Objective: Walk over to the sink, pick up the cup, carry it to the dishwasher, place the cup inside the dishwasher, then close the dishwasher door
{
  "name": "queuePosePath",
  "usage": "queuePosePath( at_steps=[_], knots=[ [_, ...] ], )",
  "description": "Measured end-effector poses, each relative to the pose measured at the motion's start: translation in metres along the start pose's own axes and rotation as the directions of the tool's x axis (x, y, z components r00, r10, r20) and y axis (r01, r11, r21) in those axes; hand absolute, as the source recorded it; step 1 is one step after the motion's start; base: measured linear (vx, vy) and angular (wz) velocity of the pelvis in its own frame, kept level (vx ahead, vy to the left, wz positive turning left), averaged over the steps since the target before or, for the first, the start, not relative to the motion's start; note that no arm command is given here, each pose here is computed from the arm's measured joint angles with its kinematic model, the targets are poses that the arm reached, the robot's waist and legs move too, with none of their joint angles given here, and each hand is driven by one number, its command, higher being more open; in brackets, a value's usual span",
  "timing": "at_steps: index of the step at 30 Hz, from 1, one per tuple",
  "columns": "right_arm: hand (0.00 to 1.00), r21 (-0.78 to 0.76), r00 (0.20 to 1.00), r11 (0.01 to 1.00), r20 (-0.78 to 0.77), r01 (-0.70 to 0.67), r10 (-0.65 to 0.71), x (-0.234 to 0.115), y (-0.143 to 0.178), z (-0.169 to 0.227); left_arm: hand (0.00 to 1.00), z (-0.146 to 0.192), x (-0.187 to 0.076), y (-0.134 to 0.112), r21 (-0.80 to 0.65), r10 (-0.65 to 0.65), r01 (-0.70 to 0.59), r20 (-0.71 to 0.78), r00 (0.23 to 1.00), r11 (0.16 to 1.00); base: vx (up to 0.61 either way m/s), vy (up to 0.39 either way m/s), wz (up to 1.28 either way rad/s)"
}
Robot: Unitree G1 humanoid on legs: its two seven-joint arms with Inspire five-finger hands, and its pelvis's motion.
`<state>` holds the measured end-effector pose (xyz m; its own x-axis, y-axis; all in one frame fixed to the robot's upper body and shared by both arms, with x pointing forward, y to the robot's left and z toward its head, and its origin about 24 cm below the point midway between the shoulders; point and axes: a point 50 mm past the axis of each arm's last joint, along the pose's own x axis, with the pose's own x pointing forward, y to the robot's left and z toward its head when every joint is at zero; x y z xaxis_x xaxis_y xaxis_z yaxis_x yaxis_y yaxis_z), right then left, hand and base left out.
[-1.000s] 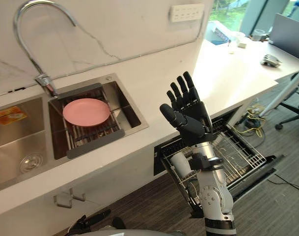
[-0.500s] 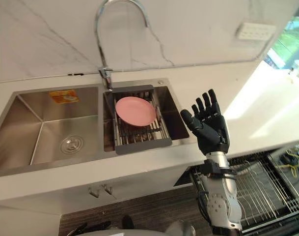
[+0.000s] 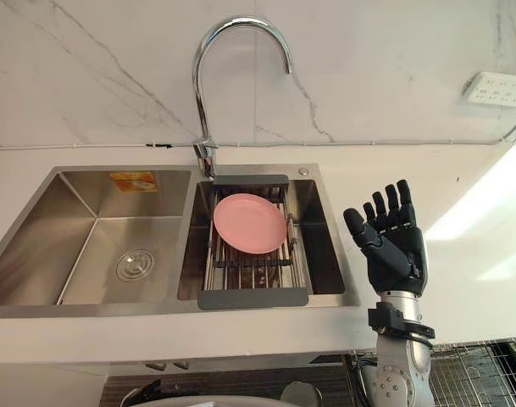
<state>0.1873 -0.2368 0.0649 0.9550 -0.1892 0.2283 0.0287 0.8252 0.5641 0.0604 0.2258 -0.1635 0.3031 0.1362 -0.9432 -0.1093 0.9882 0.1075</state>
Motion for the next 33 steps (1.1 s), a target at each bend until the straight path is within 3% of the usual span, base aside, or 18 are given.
queuePosePath(
  at_steps=[5,9,14,19,28,33],
  knots=[
    [1.0,0.004,1.0,1.0,0.009,0.004,-0.004,0.013,0.008,0.001,1.0,-0.002,0.0,-0.002,-0.11,-0.004,0.0,-0.038,0.999,0.994,-0.04,-0.017,0.13],
    [1.0,-0.017,0.997,0.996,0.007,0.083,-0.083,0.02,0.008,0.001,1.0,0.002,0.0,-0.005,-0.155,-0.019,0.015,-0.023,1.0,0.988,-0.02,-0.029,0.1],
    [1.0,-0.252,0.994,0.964,-0.043,0.088,-0.102,0.023,0.006,-0.002,1.0,0.007,0.0,-0.007,-0.12,0.031,-0.03,0.007,0.999,0.992,0.03,-0.042,-0.27],
    [1.0,-0.53,0.989,0.843,-0.145,-0.09,0.014,0.029,0.002,0.007,1.0,0.006,0.0,-0.006,-0.103,0.014,-0.015,-0.012,1.0,0.995,0.01,-0.003,-0.05],
    [1.0,-0.588,0.906,0.712,-0.391,-0.383,0.165,0.028,0.019,-0.017,1.0,0.006,0.0,-0.005,-0.107,0.001,-0.002,-0.014,1.0,0.994,-0.01,-0.001,0.06],
    [1.0,-0.595,0.869,0.66,-0.456,-0.459,0.194,0.026,0.028,-0.029,1.0,0.005,0.0,-0.005,-0.108,-0.001,-0.002,-0.026,1.0,0.994,0.03,0.004,0.07]
  ],
)
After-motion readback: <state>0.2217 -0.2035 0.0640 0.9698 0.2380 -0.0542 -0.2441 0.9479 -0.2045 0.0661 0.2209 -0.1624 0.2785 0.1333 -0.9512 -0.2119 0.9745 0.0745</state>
